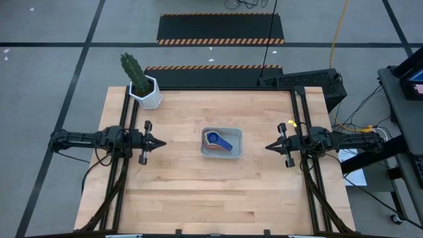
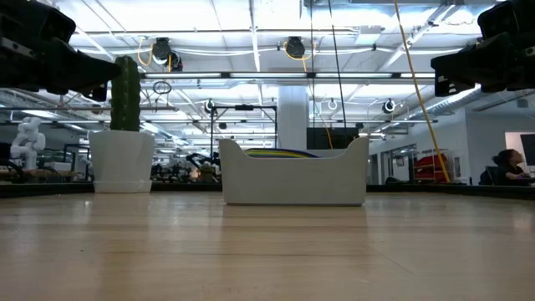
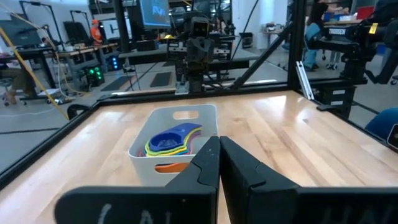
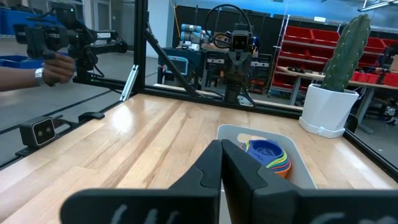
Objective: Nest measuring cups in basket
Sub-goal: Return to Home Position
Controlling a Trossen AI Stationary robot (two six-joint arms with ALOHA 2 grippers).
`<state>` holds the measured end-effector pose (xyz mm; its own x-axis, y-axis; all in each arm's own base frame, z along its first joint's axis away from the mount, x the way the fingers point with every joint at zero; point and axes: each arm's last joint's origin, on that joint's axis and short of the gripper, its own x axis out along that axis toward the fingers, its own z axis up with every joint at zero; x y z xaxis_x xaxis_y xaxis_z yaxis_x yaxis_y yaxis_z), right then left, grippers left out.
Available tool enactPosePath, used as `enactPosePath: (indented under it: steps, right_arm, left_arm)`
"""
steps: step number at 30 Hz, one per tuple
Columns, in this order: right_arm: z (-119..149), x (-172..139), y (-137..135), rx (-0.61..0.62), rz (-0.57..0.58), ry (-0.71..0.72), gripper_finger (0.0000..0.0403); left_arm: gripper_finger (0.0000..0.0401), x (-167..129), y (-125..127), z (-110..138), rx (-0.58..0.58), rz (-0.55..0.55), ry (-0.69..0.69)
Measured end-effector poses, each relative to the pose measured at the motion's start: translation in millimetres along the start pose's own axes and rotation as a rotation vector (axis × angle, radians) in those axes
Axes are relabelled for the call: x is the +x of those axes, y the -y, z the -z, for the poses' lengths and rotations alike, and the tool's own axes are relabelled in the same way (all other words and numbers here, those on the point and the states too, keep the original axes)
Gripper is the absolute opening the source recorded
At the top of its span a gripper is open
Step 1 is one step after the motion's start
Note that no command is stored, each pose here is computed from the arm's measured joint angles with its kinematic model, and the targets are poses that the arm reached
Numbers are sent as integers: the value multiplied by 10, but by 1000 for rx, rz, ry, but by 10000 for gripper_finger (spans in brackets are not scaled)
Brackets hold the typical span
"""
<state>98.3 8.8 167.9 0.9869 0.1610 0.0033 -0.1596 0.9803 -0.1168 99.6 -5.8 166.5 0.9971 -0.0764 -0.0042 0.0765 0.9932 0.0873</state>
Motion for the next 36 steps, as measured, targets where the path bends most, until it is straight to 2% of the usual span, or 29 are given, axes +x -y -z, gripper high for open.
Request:
enactPosePath:
  steps: [5, 16, 36]
  right_arm:
    - [0, 0, 0, 0, 0, 0, 0]
    - [0, 0, 0, 0, 0, 0, 0]
    - [0, 0, 0, 0, 0, 0, 0]
  left_arm:
    - [4, 0, 0, -1, -41, 0, 1]
    - [31, 0, 0, -1, -40, 1, 1]
    - [33, 0, 1, 0, -40, 2, 1]
